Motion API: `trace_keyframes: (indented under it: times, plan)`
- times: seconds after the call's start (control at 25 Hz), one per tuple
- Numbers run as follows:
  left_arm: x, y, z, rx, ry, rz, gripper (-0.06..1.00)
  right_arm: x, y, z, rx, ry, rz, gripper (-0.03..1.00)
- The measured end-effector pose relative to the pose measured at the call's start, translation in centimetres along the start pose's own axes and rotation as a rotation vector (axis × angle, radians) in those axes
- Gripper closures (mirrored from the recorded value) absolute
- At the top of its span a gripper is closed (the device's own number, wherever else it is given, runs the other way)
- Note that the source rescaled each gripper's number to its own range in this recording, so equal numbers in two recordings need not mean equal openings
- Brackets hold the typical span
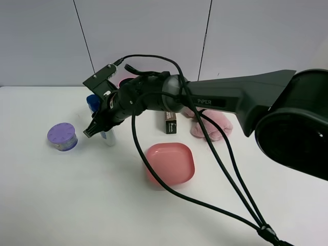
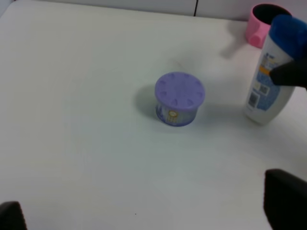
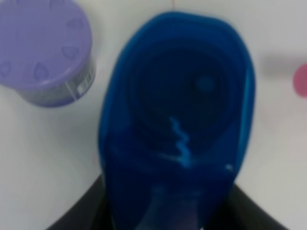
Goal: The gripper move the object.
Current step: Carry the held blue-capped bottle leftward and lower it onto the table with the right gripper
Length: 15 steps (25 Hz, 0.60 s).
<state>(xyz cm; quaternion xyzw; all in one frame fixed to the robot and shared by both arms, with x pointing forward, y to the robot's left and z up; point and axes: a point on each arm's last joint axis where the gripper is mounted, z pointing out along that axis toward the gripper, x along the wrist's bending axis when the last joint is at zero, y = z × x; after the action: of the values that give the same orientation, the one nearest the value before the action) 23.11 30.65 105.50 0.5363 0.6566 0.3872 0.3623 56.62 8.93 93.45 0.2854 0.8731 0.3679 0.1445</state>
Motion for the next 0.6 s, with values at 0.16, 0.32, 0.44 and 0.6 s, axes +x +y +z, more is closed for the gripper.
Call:
trace_keyframes:
  times: [0.16,0.32,0.44,0.6]
  plan:
    - [0.0,0.0,0.0,0.0,0.0,0.0,-0.06,0.0,-0.04,0.12,-0.004,0.0,0.002,0.97]
    - [0.0,0.0,0.0,0.0,0.0,0.0,-0.06,0.01,-0.07,0.16,-0.004,0.0,0.002,0.97]
    - [0.0,0.0,0.0,0.0,0.0,0.0,-0.06,0.0,-0.05,0.16,-0.006,0.0,0.002,0.97]
    - [-0.01,0.0,0.0,0.0,-0.001,0.0,-0.06,0.0,-0.05,0.16,-0.006,0.0,0.002,0.97]
